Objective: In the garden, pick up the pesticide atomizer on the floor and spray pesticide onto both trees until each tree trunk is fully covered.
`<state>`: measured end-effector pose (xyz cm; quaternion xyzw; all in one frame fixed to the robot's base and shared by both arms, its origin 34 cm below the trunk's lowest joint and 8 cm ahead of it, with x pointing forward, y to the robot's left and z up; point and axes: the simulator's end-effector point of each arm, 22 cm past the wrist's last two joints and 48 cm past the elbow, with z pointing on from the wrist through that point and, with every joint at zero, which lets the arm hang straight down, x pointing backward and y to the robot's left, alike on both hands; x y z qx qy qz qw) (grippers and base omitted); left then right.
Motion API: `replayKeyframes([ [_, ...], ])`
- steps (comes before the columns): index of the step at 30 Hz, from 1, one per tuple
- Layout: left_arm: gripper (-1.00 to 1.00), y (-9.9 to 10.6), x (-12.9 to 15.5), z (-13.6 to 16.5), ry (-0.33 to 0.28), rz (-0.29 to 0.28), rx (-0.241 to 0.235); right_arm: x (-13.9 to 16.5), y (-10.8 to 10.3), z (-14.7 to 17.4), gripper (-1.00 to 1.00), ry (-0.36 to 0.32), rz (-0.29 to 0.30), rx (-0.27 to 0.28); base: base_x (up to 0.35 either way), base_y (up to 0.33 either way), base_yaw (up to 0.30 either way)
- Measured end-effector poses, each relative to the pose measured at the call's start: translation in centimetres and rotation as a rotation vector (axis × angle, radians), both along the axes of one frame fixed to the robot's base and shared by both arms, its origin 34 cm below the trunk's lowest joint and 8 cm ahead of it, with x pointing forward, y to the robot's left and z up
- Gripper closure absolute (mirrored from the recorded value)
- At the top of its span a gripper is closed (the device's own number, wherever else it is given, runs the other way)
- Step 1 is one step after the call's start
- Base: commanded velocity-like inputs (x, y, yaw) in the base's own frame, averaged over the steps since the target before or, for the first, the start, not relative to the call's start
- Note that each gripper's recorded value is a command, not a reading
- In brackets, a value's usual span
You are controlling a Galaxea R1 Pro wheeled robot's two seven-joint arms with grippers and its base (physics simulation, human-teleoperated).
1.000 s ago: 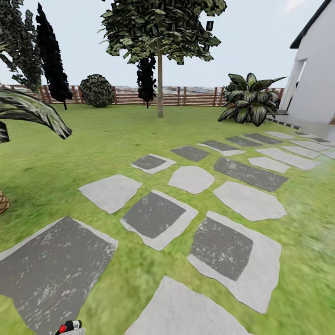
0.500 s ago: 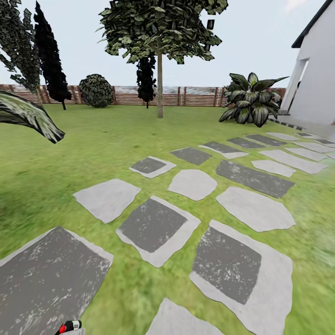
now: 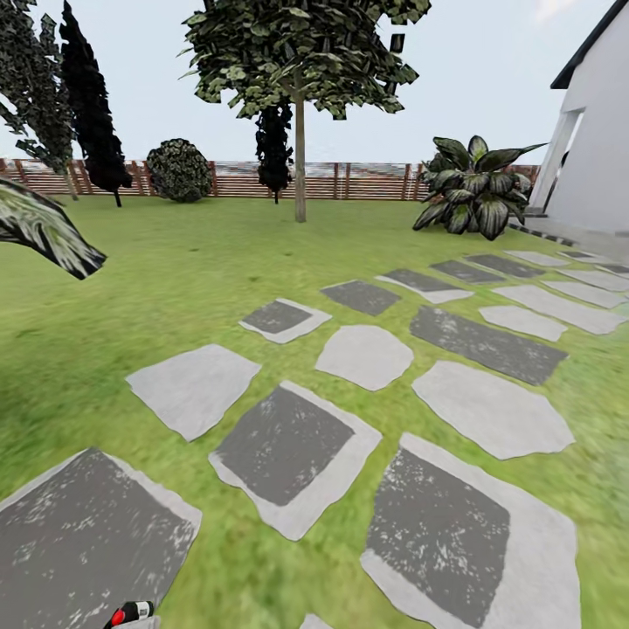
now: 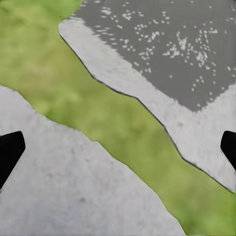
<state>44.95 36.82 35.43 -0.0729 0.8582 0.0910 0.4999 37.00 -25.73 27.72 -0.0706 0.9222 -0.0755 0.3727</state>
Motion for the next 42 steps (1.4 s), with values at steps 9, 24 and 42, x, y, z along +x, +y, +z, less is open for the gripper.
replayKeyframes([
  [9,1.00,-0.04,-0.01,-0.01,0.000,0.000,0.000,0.01,0.00,0.00,-1.00,0.000,0.000,0.000,0.341,0.000,0.000],
  [24,1.00,-0.02,0.00,0.00,0.000,0.000,0.000,0.01,0.00,0.00,-1.00,0.000,0.000,0.000,0.341,0.000,0.000],
  [42,1.00,0.04,-0.01,0.02,-0.001,0.001,0.000,0.00,0.00,0.00,-1.00,0.000,0.000,0.000,0.341,0.000,0.000],
])
